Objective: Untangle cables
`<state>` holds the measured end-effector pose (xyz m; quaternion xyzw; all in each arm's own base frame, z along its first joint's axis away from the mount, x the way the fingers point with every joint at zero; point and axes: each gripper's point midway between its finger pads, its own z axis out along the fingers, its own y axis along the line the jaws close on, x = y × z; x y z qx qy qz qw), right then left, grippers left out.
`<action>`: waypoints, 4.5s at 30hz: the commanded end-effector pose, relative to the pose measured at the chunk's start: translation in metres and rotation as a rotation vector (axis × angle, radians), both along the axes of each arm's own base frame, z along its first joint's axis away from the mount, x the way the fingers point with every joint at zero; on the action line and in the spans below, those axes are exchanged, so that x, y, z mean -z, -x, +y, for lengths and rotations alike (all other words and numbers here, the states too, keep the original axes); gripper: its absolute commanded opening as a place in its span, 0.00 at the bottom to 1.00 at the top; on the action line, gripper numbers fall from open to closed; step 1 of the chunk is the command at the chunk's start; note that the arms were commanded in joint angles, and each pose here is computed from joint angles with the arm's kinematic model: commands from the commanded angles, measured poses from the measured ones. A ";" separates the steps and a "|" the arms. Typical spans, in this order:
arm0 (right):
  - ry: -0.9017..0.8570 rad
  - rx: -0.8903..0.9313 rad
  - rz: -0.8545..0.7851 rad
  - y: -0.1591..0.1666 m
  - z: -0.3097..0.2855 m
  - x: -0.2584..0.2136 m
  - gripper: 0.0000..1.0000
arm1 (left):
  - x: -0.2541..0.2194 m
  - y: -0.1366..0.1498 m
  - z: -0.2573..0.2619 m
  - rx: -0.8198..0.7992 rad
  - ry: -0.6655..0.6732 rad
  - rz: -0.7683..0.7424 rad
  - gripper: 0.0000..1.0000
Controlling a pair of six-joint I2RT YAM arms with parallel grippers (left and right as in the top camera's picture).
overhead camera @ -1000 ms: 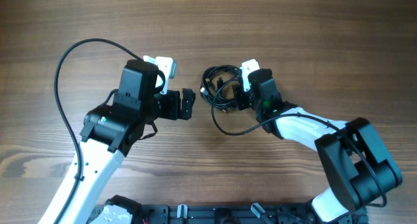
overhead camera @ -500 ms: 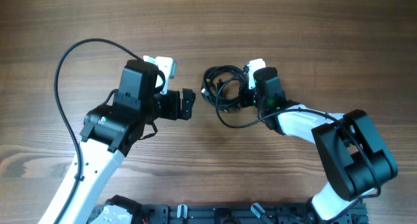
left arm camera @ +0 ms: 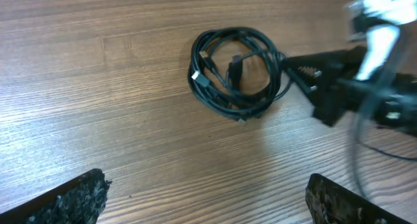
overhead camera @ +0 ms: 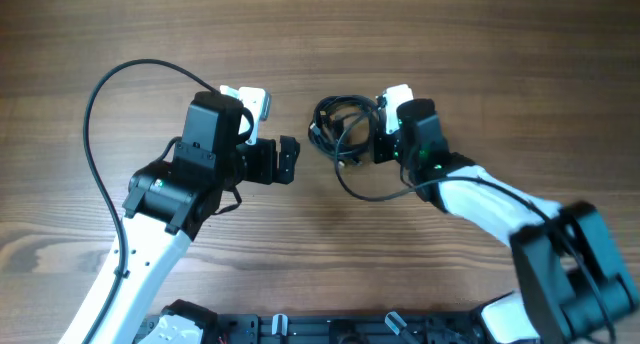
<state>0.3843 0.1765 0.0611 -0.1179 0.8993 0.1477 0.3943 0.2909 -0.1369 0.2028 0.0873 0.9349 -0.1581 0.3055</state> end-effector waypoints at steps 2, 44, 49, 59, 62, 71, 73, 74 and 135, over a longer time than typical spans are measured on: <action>0.021 -0.007 -0.099 0.004 -0.007 -0.047 0.04 | -0.006 -0.002 -0.004 0.005 0.019 -0.009 1.00; 0.273 -0.618 -0.126 0.069 0.040 -0.040 0.04 | -0.014 -0.010 -0.007 0.011 0.031 -0.053 1.00; 0.405 -0.554 -0.005 0.074 0.012 -0.024 0.04 | -0.015 -0.012 -0.008 0.010 0.035 -0.062 1.00; 0.590 -0.521 0.098 0.070 -0.017 -0.078 0.04 | -0.018 -0.014 -0.009 0.010 0.039 -0.075 1.00; 0.630 -0.494 0.102 0.067 -0.025 -0.101 0.04 | -0.018 -0.014 -0.009 0.010 0.039 -0.075 1.00; 0.894 -0.457 0.154 0.069 -0.069 -0.111 0.04 | -0.018 -0.014 -0.009 0.010 0.039 -0.075 1.00; 0.945 -0.458 0.146 0.066 -0.075 -0.114 0.04 | -0.018 -0.014 -0.009 0.010 0.039 -0.075 1.00; 0.978 -0.470 0.134 0.064 -0.078 -0.116 0.04 | -0.018 -0.014 -0.009 0.010 0.039 -0.074 1.00; 0.848 -0.826 -0.194 -0.009 0.038 -0.064 1.00 | -0.012 -0.008 -0.007 0.011 0.028 -0.042 1.00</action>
